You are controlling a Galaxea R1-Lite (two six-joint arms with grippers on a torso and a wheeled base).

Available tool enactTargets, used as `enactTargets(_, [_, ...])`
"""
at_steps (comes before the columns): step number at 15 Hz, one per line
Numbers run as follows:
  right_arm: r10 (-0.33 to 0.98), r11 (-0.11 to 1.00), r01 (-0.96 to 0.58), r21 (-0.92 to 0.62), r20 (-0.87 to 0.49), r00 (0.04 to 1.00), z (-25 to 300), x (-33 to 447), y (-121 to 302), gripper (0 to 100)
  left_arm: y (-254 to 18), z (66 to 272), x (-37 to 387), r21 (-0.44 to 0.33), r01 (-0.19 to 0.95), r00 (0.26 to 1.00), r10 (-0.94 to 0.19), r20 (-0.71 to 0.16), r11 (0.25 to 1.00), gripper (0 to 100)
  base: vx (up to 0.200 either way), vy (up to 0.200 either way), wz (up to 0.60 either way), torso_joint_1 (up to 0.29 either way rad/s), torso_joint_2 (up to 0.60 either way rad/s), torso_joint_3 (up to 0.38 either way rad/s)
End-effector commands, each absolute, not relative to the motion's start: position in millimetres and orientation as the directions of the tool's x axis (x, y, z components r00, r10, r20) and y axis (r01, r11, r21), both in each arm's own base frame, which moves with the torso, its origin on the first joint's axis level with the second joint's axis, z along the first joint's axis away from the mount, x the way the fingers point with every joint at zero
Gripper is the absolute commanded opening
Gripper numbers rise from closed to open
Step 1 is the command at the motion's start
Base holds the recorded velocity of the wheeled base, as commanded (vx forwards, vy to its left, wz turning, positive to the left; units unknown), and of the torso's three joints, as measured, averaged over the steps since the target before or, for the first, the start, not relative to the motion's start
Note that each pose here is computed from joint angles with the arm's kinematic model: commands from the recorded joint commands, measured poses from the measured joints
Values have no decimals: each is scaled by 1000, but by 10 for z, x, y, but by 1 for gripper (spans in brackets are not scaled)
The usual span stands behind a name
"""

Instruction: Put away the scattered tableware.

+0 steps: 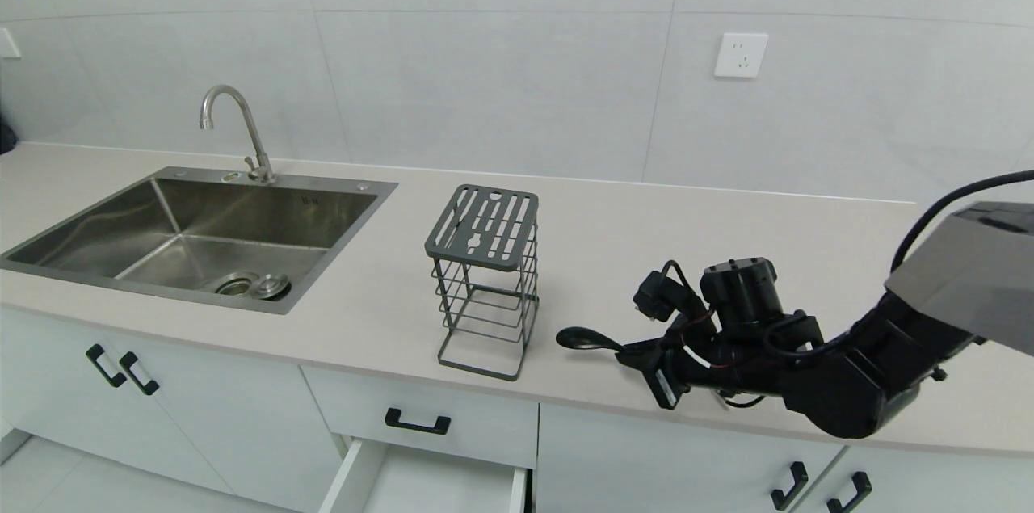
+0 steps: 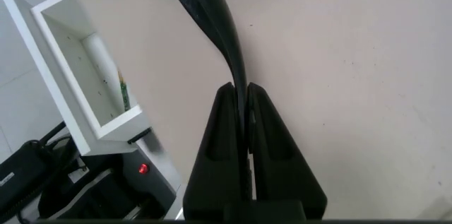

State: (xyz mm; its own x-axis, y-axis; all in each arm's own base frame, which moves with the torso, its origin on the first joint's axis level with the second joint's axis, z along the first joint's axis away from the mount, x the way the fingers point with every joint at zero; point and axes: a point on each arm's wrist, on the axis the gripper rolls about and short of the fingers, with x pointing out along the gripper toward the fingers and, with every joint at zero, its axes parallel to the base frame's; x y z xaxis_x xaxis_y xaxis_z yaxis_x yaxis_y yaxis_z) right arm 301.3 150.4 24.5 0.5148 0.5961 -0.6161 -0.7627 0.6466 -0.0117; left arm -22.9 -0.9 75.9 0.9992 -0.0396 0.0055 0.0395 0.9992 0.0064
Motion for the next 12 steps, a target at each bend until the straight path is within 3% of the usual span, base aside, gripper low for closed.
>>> enactTargets(1, [627, 622, -782, -43, -570, 530, 563, 2733, 1467, 0, -9, 760, -228, 6, 40, 999, -40, 5, 999, 100, 0, 0, 0, 0, 0, 0])
enactTargets(7, [699, 513, -857, -36, -562, 442, 716, 2214, 1690, 0, -9, 760, -228, 6, 40, 999, -40, 5, 999, 100, 0, 0, 0, 0, 0, 0])
enactTargets(12, [740, 467, -884, -25, -535, 406, 782, 2060, 1854, 0, -9, 760, -228, 6, 40, 999, -40, 5, 999, 100, 0, 0, 0, 0, 0, 0])
